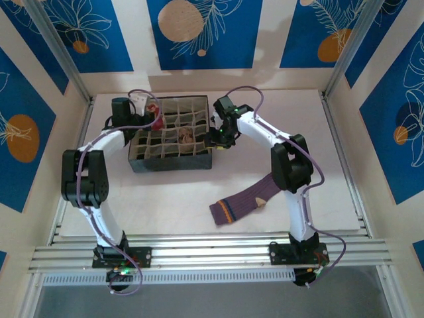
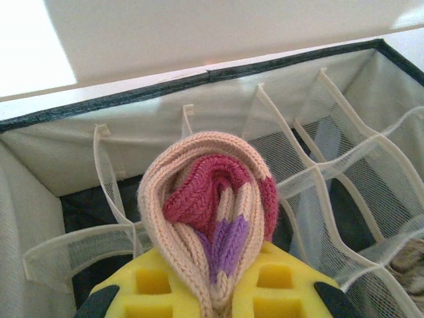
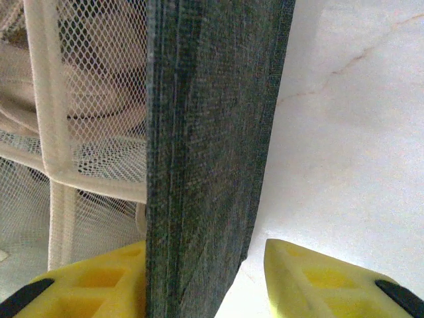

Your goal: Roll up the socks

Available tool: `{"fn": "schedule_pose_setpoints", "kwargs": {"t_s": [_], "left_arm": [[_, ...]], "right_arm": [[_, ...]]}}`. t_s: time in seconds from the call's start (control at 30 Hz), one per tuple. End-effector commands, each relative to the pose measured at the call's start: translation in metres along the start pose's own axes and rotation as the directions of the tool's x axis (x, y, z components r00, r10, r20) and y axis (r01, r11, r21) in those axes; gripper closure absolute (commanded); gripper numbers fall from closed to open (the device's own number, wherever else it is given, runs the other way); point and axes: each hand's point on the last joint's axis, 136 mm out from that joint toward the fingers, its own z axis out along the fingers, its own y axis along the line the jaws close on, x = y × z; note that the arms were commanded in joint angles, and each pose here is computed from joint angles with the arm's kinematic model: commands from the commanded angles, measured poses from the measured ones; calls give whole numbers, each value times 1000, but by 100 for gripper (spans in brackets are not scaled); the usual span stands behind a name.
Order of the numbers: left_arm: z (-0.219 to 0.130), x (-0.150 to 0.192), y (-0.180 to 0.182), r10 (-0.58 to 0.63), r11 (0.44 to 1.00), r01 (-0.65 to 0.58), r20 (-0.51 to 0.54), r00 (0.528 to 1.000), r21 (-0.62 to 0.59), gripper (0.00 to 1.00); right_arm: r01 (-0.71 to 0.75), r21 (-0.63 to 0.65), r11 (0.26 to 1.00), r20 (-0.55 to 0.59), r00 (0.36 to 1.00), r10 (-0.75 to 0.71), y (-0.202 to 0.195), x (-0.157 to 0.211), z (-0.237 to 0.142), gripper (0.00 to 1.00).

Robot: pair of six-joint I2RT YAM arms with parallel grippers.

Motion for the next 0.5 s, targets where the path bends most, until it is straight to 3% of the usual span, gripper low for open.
{"fn": "schedule_pose_setpoints", "kwargs": {"t_s": [0.0, 0.47], "left_arm": [[4, -22, 12, 10, 1000, -9, 62, 998, -2, 100], [27, 8, 14, 56, 998, -54, -40, 998, 39, 100]], "right_arm": [[-14, 16, 1000, -22, 1000, 14, -3, 0, 4, 57], [-23, 15, 1000, -25, 999, 23, -3, -11, 11, 57]]}}
